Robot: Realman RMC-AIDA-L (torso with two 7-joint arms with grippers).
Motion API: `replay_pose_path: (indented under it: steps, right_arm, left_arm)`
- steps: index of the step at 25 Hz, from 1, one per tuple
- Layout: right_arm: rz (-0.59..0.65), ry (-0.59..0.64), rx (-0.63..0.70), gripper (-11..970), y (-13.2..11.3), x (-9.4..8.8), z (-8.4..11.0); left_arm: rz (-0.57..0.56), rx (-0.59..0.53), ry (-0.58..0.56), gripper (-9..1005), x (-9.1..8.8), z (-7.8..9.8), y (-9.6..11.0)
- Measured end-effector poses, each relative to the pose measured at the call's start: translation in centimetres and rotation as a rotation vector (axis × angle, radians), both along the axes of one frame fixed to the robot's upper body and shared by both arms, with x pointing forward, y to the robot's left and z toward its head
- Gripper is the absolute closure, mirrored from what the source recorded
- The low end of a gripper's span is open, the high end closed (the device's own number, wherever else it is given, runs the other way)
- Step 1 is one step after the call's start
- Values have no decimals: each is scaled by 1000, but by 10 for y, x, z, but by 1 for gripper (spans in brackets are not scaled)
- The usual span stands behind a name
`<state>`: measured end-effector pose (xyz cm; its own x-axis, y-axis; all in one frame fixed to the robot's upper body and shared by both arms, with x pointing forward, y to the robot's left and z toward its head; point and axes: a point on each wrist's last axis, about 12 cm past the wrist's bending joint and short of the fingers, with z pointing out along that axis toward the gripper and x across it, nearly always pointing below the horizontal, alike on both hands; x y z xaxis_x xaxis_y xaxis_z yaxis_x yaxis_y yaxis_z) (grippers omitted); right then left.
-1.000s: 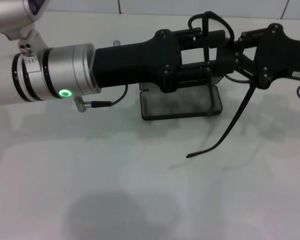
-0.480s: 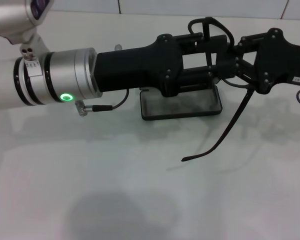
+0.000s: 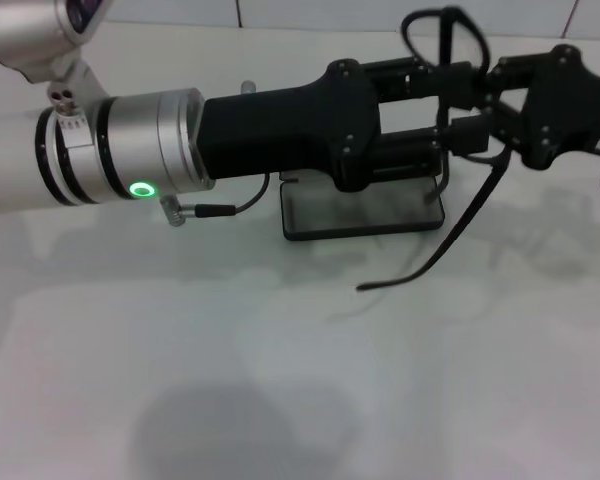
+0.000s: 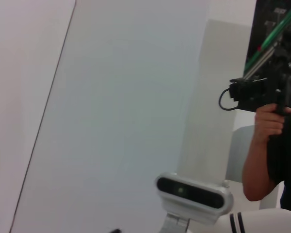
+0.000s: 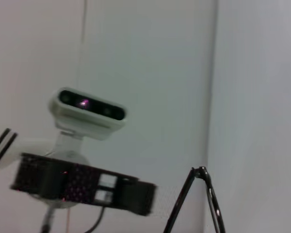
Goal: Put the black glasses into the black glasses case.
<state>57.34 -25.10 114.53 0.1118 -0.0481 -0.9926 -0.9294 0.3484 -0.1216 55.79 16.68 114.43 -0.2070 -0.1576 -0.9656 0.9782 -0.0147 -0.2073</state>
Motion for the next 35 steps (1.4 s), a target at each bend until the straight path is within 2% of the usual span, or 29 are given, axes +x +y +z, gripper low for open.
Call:
replay_pose_path:
  steps: [5,18,24,30,35]
  right_arm:
    - [-25,6,27,862,-6,0,0]
    - [64,-3,26,863,1,-9,-1]
    - [57,-2,29,864,-1,-9,-2]
    - [-35,-23,86,864,-20,-8,3]
    - [-66,-92,243,864,-41,-21,16]
  left_arm:
    - [-11,0,-12,360,0,3,-2]
    - [-4,24,-7,360,3,1,-8]
    - [-6,30,-5,360,2,-1,-8]
    - [21,35,4,360,0,-5,4]
    - [78,89,16,360,0,-16,16]
